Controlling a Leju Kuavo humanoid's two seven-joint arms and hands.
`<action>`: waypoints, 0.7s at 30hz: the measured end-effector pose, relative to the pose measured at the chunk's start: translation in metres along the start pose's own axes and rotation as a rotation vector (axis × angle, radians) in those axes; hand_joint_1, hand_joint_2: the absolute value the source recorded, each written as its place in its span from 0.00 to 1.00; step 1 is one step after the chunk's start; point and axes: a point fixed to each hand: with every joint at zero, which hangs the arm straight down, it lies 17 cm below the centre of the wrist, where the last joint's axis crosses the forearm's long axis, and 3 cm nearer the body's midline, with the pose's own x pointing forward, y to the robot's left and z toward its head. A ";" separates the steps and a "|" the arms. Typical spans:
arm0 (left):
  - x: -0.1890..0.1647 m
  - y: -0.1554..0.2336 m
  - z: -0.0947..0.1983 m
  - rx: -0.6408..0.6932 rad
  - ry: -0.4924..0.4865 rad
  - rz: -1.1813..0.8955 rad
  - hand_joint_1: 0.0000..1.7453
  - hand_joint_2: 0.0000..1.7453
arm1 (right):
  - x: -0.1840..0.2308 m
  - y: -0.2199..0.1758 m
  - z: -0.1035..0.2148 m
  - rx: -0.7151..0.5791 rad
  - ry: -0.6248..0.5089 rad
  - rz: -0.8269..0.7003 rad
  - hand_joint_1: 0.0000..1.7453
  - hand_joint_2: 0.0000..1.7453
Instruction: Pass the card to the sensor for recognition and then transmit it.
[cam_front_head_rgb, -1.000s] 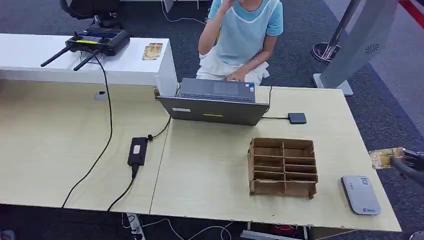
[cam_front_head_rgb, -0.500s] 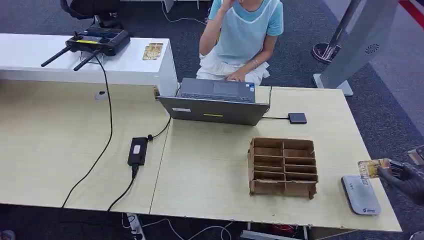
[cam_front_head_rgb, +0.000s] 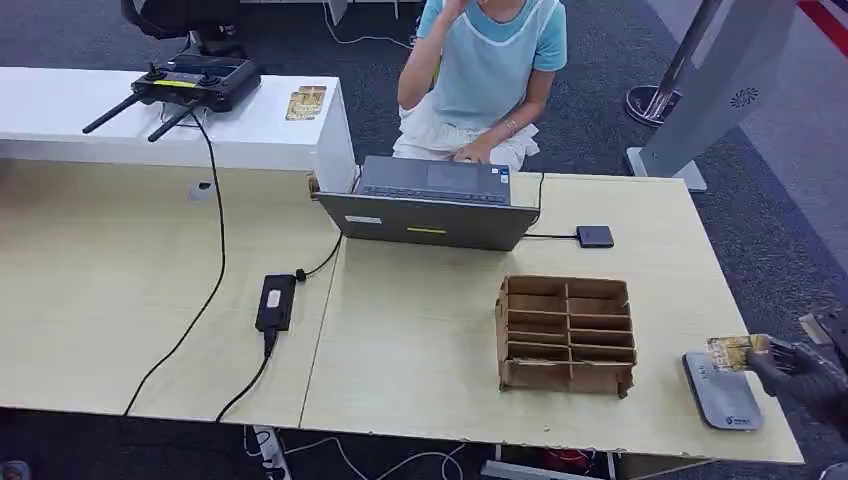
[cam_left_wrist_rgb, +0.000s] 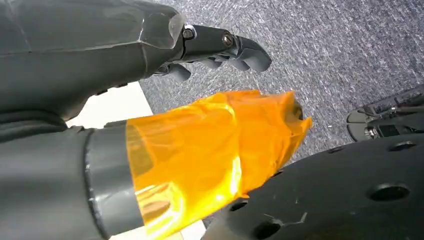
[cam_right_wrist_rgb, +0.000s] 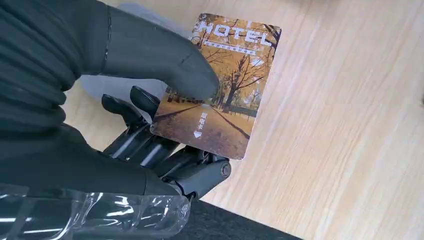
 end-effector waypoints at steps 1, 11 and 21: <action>0.000 0.000 0.000 0.000 0.000 0.000 0.00 0.00 | -0.001 0.000 0.000 -0.001 0.002 -0.001 1.00 1.00; 0.000 0.001 0.000 0.001 0.001 0.002 0.00 0.00 | -0.013 0.000 0.000 -0.012 0.031 0.001 1.00 1.00; 0.000 0.001 0.000 0.000 0.001 0.006 0.00 0.00 | -0.017 0.000 0.001 -0.012 0.045 0.015 1.00 1.00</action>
